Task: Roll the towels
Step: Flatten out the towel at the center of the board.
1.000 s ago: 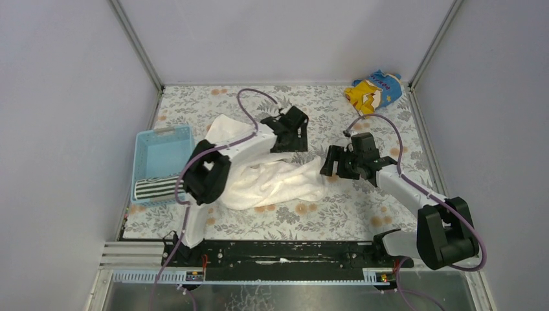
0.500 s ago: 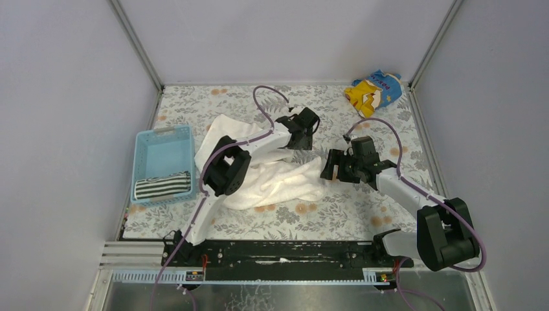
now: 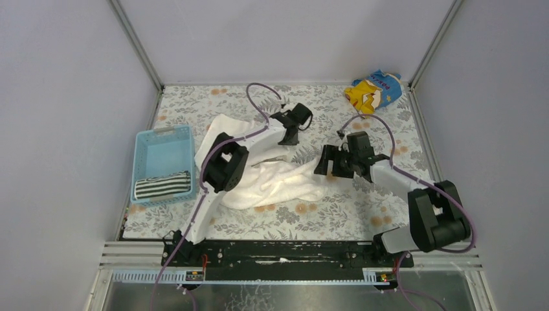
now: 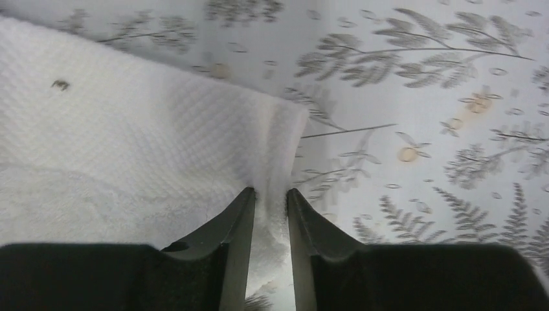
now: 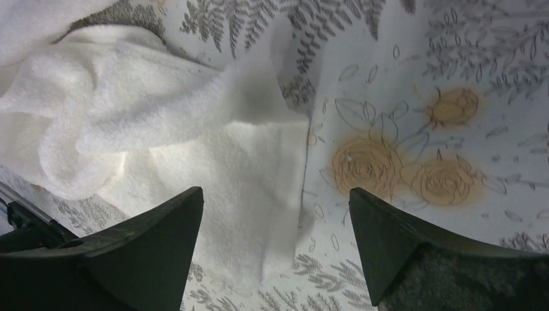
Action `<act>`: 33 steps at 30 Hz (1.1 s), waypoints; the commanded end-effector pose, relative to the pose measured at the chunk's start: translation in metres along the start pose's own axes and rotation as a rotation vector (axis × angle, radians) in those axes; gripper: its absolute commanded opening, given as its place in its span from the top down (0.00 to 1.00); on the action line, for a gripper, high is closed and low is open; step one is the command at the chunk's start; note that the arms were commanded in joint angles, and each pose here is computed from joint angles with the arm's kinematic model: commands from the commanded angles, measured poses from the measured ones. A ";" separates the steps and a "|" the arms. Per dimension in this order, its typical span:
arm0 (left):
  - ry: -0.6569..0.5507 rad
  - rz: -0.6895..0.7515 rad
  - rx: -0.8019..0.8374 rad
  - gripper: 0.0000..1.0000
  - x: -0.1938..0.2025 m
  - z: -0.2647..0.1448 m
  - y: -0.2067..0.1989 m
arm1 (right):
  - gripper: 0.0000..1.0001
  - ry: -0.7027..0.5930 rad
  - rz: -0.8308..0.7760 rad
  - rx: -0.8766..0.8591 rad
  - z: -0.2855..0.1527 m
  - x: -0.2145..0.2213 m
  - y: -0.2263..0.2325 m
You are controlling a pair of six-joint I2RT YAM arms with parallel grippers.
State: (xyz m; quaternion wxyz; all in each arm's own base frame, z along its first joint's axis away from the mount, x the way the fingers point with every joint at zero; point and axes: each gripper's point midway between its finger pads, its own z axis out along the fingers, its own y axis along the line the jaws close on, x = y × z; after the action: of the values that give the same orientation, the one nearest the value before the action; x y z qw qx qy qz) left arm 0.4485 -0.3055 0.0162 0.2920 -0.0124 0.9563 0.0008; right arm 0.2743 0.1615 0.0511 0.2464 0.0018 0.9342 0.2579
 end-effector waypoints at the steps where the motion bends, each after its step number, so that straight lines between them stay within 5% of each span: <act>1: -0.040 -0.027 -0.048 0.79 -0.035 -0.040 0.046 | 0.09 -0.088 -0.064 -0.099 0.009 -0.048 0.028; 9: -0.183 -0.132 -0.016 0.80 -0.093 -0.127 0.099 | 0.06 -0.047 -0.068 -0.197 0.039 -0.070 0.045; 15: -0.202 -0.204 -0.019 0.80 -0.102 -0.150 0.137 | 0.17 0.021 -0.034 -0.193 0.062 -0.064 0.039; 19: -0.142 -0.173 0.083 0.60 -0.092 -0.139 0.115 | 0.25 0.051 -0.020 -0.171 0.066 -0.056 0.032; 24: -0.045 -0.100 0.148 0.49 -0.060 -0.105 0.064 | 0.53 0.058 -0.013 -0.140 0.058 -0.041 0.024; 28: 0.009 -0.057 0.170 0.41 -0.039 -0.077 0.031 | 0.87 0.048 -0.008 -0.108 0.049 -0.030 0.017; 33: 0.046 -0.006 0.159 0.38 -0.020 -0.046 0.007 | 1.00 0.039 0.006 -0.114 0.037 -0.014 0.015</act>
State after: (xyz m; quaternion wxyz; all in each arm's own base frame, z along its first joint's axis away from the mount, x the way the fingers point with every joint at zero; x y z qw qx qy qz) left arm 0.4231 -0.2752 0.0603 0.2472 -0.0012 0.9673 -0.0563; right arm 0.3079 0.1933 0.0258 0.2068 -0.0148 0.9281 0.3093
